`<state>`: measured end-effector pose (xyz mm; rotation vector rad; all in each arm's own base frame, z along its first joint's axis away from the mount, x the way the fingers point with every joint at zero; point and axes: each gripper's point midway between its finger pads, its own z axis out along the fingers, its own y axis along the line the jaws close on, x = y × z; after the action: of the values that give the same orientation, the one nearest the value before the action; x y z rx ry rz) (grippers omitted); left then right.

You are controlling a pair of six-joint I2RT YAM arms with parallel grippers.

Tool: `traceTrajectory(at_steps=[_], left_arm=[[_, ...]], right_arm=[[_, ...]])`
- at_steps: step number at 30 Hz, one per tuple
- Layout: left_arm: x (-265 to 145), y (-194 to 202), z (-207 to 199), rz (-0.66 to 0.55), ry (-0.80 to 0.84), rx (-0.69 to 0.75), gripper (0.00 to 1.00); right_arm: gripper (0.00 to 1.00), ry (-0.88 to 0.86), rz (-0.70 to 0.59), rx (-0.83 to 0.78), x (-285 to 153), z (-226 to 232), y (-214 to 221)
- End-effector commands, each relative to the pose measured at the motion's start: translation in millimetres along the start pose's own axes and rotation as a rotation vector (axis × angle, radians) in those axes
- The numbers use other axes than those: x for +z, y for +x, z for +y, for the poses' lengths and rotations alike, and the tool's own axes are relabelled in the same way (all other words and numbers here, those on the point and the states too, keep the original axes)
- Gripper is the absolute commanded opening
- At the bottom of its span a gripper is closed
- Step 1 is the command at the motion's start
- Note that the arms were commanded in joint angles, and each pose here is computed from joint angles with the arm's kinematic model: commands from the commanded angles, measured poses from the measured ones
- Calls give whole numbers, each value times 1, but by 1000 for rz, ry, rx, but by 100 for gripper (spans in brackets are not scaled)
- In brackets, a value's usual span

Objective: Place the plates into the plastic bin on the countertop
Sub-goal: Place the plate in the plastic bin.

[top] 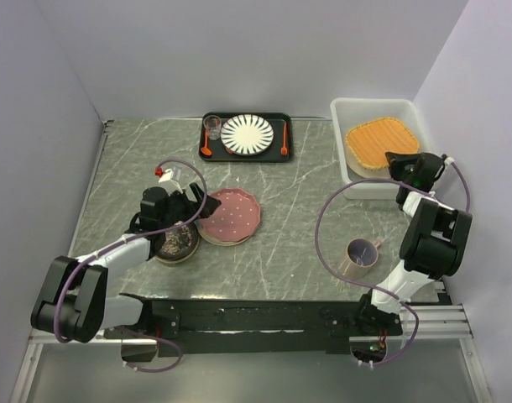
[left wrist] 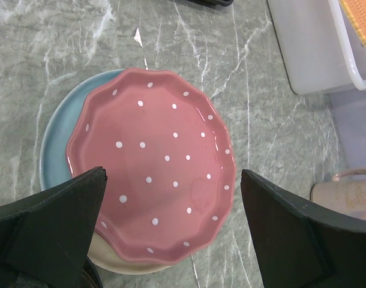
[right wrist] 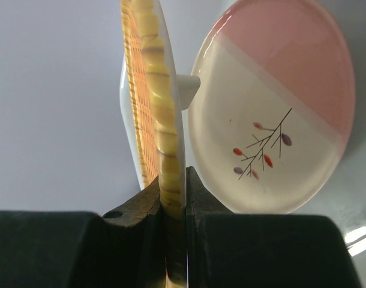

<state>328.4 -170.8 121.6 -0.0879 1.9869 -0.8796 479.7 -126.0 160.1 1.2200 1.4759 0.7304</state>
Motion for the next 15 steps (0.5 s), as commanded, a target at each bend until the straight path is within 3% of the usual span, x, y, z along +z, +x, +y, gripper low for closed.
traceTrajectory(at_steps=[1,15], left_arm=[[4,-23,-19,-52,64,51,99],[2,-20,-17,-46,58,56,99]], right_arm=[[0,-127,-111,-65,6,56,-31],[0,-58,-60,-122,32,43,-11]])
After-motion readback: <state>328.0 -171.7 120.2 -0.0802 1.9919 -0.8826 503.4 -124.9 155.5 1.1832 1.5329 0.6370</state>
